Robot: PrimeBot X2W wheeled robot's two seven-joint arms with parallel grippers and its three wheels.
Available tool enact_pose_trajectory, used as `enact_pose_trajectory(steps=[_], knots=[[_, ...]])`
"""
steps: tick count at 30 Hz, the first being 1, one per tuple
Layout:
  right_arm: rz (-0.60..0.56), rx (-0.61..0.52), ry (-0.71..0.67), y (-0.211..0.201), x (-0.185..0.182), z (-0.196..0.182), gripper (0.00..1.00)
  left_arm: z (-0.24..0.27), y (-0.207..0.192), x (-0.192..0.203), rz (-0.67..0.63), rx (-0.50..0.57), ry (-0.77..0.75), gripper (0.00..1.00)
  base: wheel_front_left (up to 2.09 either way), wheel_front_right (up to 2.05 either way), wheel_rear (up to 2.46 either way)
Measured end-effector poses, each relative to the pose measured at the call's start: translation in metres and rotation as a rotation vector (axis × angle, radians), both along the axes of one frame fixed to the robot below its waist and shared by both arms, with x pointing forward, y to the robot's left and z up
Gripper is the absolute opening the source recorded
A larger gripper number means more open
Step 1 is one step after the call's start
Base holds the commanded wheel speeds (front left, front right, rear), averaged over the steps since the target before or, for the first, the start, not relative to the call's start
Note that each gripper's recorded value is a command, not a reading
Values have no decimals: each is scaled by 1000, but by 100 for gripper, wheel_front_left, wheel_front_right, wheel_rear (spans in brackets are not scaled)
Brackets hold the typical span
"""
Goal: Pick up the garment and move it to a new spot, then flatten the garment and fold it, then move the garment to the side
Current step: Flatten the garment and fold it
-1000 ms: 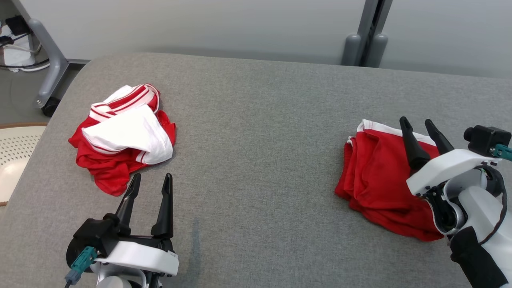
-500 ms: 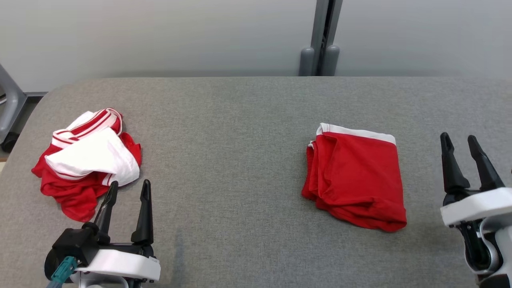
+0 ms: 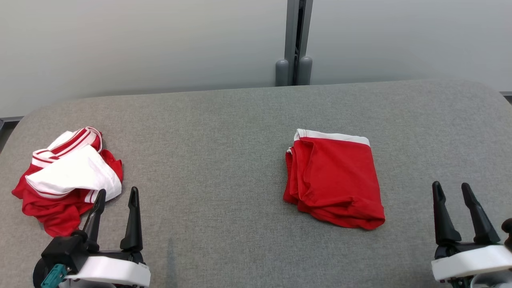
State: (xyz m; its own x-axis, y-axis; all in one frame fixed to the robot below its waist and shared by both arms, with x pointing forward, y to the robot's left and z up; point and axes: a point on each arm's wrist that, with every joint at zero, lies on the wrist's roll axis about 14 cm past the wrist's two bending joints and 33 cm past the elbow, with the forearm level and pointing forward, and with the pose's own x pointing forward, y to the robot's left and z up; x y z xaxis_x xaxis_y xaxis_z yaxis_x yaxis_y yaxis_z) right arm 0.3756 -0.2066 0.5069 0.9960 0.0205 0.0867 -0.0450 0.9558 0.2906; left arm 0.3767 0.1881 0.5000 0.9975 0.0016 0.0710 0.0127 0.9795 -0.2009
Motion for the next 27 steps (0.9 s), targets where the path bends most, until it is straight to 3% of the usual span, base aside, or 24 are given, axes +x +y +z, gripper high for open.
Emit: enact_pose_trajectory(steps=[27], knots=[[33,0,26,22,-14,-11,100,-11,21,-27,62,67,40,100,0,0,0]])
